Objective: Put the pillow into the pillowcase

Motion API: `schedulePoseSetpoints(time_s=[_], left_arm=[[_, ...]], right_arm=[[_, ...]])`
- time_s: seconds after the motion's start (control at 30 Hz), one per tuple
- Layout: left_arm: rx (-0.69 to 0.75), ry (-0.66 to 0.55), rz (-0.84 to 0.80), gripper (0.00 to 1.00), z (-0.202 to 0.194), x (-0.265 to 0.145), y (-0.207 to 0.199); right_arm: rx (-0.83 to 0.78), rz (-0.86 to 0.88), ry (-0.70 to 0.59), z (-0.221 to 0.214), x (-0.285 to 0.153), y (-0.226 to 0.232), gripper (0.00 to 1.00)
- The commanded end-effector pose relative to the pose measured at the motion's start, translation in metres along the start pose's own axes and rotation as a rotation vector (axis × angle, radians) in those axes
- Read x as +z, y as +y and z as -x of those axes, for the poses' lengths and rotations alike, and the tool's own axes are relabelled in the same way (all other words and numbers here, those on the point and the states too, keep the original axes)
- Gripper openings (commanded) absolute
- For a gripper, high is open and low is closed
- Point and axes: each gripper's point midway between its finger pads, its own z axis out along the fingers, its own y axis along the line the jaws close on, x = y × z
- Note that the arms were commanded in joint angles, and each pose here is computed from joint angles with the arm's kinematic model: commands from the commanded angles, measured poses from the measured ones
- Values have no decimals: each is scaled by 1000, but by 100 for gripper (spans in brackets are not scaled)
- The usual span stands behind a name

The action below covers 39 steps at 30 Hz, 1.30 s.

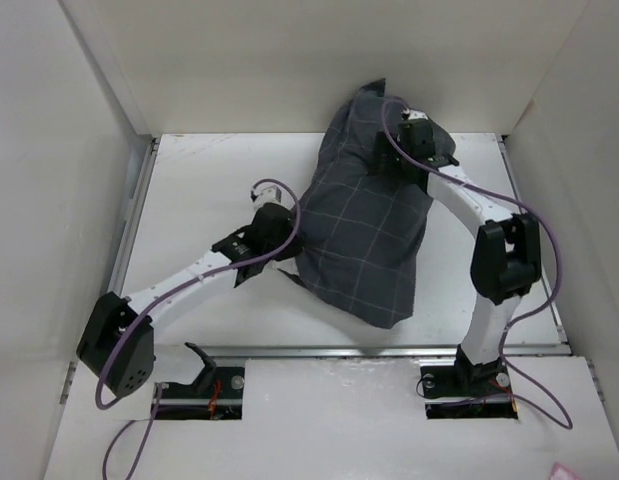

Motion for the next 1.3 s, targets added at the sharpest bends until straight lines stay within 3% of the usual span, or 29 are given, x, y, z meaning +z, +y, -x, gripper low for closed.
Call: schedulePoseSetpoints(time_s=[0.0, 0.07, 0.13, 0.17, 0.23, 0.27, 0.3, 0.4, 0.47, 0.5, 0.6, 0.67, 0.8, 0.97, 1.1, 1.27], left_arm=[[-55, -228, 273, 0, 68, -7, 59], [-98, -329, 366, 0, 111, -6, 91], [-98, -392, 411, 0, 143, 0, 111], [-95, -431, 397, 0, 170, 2, 110], [-61, -412, 424, 0, 202, 28, 139], [-55, -468, 376, 0, 245, 26, 124], [-54, -382, 406, 0, 242, 48, 144], [-1, -388, 388, 48, 283, 43, 131], [5, -445, 370, 95, 299, 24, 123], [11, -469, 368, 100, 303, 14, 124], [-9, -565, 352, 100, 320, -35, 124], [-14, -573, 356, 100, 307, -61, 125], [-86, -530, 340, 100, 256, -75, 135], [-110, -459, 173, 100, 188, -64, 126], [-77, -446, 85, 100, 174, -57, 101], [-8, -341, 61, 100, 154, -23, 83]], right_arm=[[71, 64, 170, -62, -33, 0, 98], [128, 128, 168, -68, -59, 8, 93], [132, 200, 241, -104, -79, 21, 91], [137, 240, 188, -93, -102, 31, 91], [98, 311, 186, -105, -130, 58, 91], [82, 341, 153, -99, -145, 69, 91], [71, 393, 98, -85, -170, 80, 94], [65, 335, -29, -51, -198, 73, 96], [77, 227, -125, -22, -210, 55, 99], [83, 191, -149, -13, -213, 49, 99], [119, 27, -242, 12, -219, 15, 100], [146, -43, -259, 17, -217, -4, 100], [293, -145, -215, 19, -196, -50, 100], [341, -361, -178, -13, -189, -99, 100], [396, -431, -180, -14, -190, -130, 100], [491, -474, -146, -25, -185, -174, 100]])
